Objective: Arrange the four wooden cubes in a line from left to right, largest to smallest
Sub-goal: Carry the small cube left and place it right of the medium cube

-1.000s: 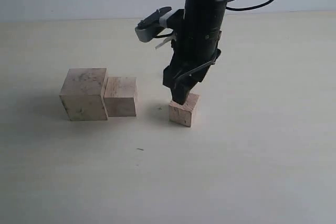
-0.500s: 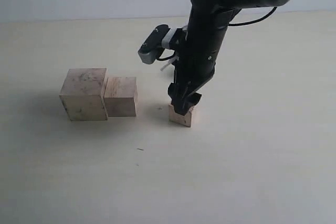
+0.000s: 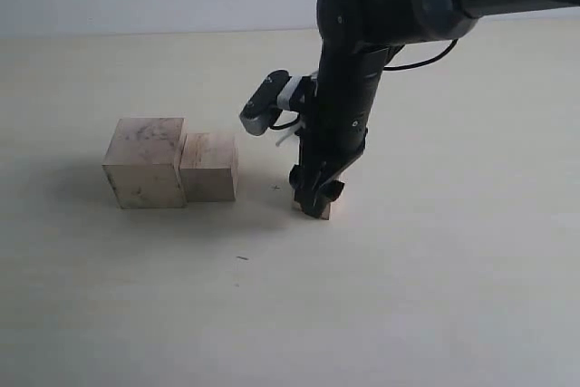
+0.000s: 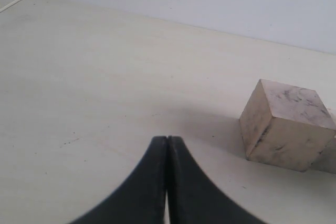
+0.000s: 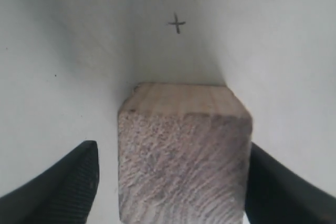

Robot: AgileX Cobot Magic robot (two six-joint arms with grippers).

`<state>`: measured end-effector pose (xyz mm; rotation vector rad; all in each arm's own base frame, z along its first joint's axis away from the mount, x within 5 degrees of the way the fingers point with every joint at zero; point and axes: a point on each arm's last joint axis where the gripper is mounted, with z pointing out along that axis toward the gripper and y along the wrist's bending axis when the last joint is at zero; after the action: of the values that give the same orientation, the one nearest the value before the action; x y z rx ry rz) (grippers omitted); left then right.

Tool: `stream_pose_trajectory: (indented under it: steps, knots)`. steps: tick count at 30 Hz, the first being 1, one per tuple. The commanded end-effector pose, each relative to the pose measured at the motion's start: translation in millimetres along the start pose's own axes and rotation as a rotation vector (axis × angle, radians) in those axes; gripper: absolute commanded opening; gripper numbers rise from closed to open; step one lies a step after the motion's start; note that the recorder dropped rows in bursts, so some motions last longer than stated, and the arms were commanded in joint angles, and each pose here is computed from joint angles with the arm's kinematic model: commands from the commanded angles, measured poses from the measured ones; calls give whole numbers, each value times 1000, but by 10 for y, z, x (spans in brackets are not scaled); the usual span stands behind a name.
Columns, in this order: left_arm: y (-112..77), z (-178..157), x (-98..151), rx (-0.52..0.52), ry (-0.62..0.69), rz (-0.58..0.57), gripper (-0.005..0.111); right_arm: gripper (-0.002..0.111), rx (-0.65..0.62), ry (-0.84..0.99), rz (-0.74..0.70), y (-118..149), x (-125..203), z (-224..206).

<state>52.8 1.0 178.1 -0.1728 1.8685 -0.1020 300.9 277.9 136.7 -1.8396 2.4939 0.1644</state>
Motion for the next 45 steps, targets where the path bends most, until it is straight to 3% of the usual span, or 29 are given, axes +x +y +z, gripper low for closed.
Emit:
stream_pose_trajectory:
  steps: [1, 6, 7, 11, 18, 22, 29, 33, 45]
  knots:
    - [-8, -5, -14, 11, -18, 0, 0, 57, -3, 11, -13, -2, 15, 12]
    - [-8, -5, -14, 11, -18, 0, 0, 5, -4, 13, -13, -1, 17, 12]
    - [-8, -5, -14, 11, -18, 0, 0, 0, 0, 7, -13, -5, 12, 12]
    - [-8, -5, -14, 11, -18, 0, 0, 0, 46, -57, -19, -46, -47, 10]
    - [-8, -5, -14, 11, -18, 0, 0, 0, 117, -138, -255, -94, -132, -2]
    - [-8, -5, -14, 11, -18, 0, 0, 0, 150, -225, -303, -113, -220, 2]
    - [-8, -5, -14, 11, -18, 0, 0, 0, 42, -142, -374, -191, -393, 99]
    - [-8, -5, -14, 11, -18, 0, 0, 0, -32, -192, -444, -148, -475, 122]
    - [-8, -5, -14, 11, -18, 0, 0, 0, -5, -223, -520, -164, -507, 154]
